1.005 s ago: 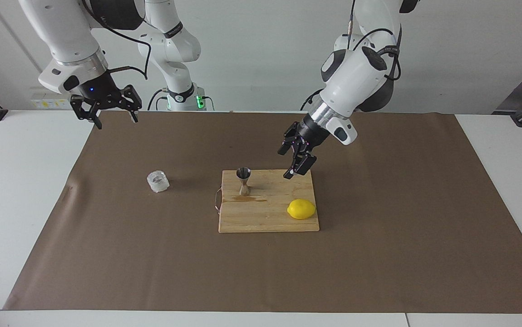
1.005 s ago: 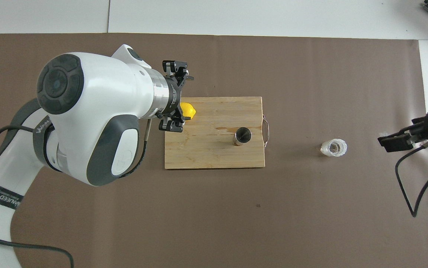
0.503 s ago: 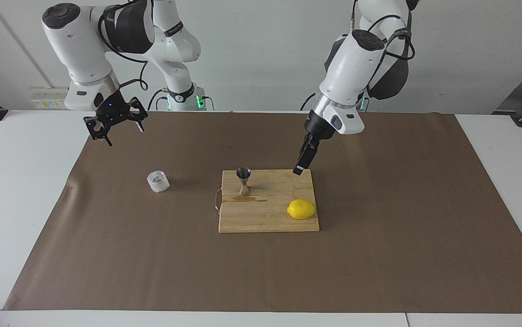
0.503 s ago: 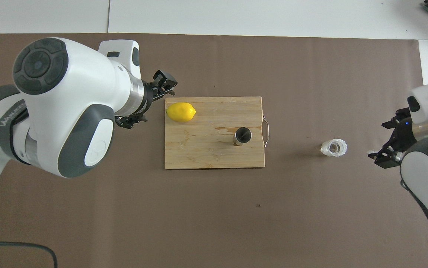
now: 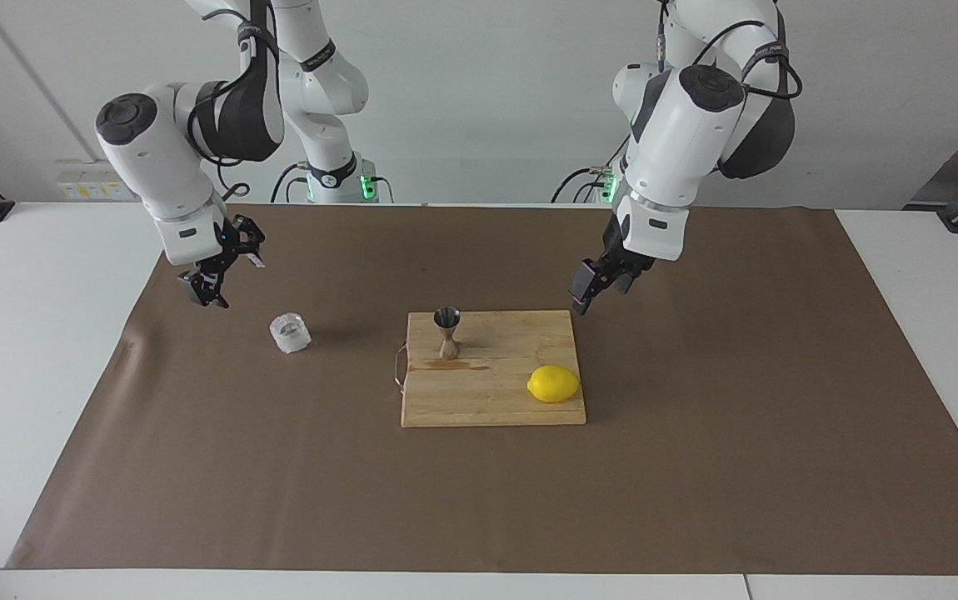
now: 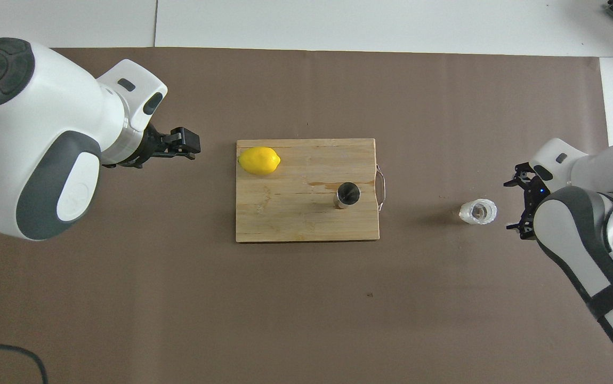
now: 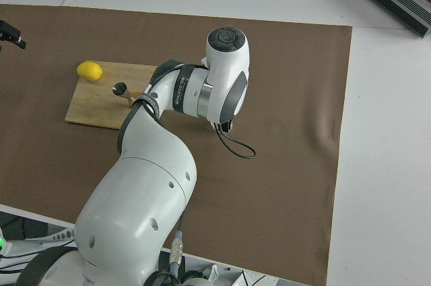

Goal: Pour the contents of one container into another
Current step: 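Grasp the clear cup with the right gripper while the left gripper retreats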

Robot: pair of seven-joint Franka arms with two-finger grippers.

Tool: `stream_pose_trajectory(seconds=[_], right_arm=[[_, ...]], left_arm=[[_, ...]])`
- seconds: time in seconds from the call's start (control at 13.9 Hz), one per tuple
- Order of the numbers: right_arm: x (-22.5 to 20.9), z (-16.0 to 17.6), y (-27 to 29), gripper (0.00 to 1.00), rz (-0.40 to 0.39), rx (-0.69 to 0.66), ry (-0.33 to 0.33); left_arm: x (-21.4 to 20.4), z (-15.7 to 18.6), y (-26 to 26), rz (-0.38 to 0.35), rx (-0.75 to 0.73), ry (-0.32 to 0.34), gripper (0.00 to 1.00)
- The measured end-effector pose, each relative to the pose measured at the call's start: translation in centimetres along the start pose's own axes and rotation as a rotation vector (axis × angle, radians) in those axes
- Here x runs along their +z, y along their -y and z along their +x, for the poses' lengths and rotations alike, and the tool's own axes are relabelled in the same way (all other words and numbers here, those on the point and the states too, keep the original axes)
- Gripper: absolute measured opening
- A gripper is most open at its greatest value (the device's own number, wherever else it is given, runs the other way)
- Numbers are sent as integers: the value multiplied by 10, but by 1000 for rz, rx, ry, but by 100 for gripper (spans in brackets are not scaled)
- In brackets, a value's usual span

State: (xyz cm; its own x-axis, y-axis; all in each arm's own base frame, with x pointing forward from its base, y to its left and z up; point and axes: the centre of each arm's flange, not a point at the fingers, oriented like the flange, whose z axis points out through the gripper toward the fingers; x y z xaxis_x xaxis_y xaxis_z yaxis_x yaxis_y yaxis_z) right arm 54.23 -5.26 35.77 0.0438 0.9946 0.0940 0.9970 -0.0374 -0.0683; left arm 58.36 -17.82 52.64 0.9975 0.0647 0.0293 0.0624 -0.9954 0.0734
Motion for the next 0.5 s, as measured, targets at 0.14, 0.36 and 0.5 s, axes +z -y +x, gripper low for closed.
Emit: stream_pose_trajectory(seconds=[0.14,0.36,0.5], right_arm=[[19,1,5,100,17,-41,-43],[41,-4,14,100,12,-93,-98],[52,-13,15,100,-11,-119,-129]], left_arm=[[-2,12,39,6,32,3,100],[-7,21,75,28,100,-7,100],[-16,22,98,34,133,-13,100]])
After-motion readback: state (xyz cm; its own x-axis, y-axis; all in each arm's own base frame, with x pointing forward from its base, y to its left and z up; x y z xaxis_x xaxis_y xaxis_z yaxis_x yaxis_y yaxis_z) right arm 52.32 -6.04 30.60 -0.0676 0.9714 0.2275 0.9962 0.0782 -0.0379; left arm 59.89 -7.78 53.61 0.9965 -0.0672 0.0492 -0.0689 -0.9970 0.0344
